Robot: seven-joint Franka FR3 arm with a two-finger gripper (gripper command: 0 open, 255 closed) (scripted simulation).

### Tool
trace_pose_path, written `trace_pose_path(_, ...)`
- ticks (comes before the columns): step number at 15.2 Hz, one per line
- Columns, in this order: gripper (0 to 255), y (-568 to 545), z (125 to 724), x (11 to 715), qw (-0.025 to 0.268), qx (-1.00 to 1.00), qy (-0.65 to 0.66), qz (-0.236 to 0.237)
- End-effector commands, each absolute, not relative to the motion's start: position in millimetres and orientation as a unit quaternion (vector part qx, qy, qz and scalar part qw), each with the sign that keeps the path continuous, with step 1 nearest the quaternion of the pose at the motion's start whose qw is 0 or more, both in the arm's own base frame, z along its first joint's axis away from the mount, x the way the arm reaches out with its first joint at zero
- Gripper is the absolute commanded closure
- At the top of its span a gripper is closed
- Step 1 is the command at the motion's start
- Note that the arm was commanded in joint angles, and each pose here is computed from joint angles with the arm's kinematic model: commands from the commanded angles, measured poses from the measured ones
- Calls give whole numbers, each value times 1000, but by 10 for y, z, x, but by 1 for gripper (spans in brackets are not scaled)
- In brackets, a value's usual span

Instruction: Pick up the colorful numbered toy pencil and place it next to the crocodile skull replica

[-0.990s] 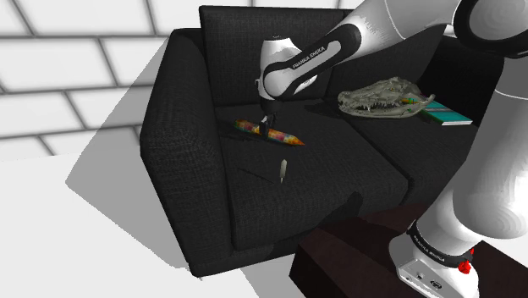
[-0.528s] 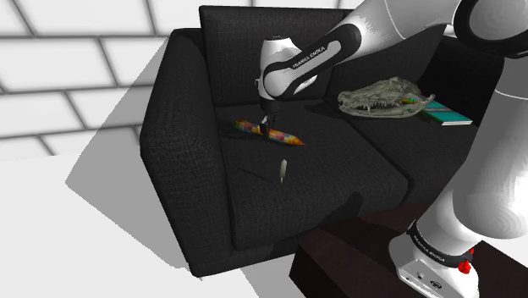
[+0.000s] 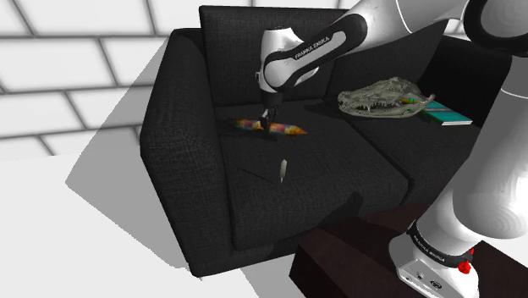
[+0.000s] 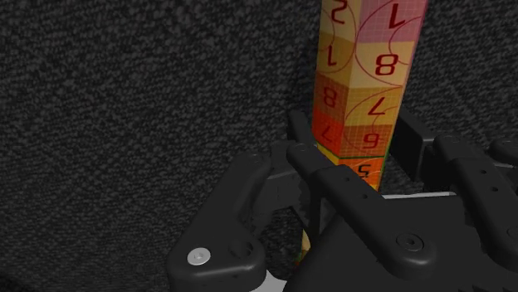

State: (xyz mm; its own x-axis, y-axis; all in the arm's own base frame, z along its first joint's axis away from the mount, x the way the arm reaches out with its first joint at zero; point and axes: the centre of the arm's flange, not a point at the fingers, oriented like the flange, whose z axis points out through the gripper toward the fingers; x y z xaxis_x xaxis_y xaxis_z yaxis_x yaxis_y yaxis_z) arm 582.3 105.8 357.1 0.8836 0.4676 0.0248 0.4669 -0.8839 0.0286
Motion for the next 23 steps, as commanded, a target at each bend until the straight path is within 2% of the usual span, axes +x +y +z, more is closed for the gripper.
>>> trace_pose_path(1,255,1073,3689,5821,11,970,241,16)
trace_pose_path(23,255,1073,4850,5821,11,970,241,16)
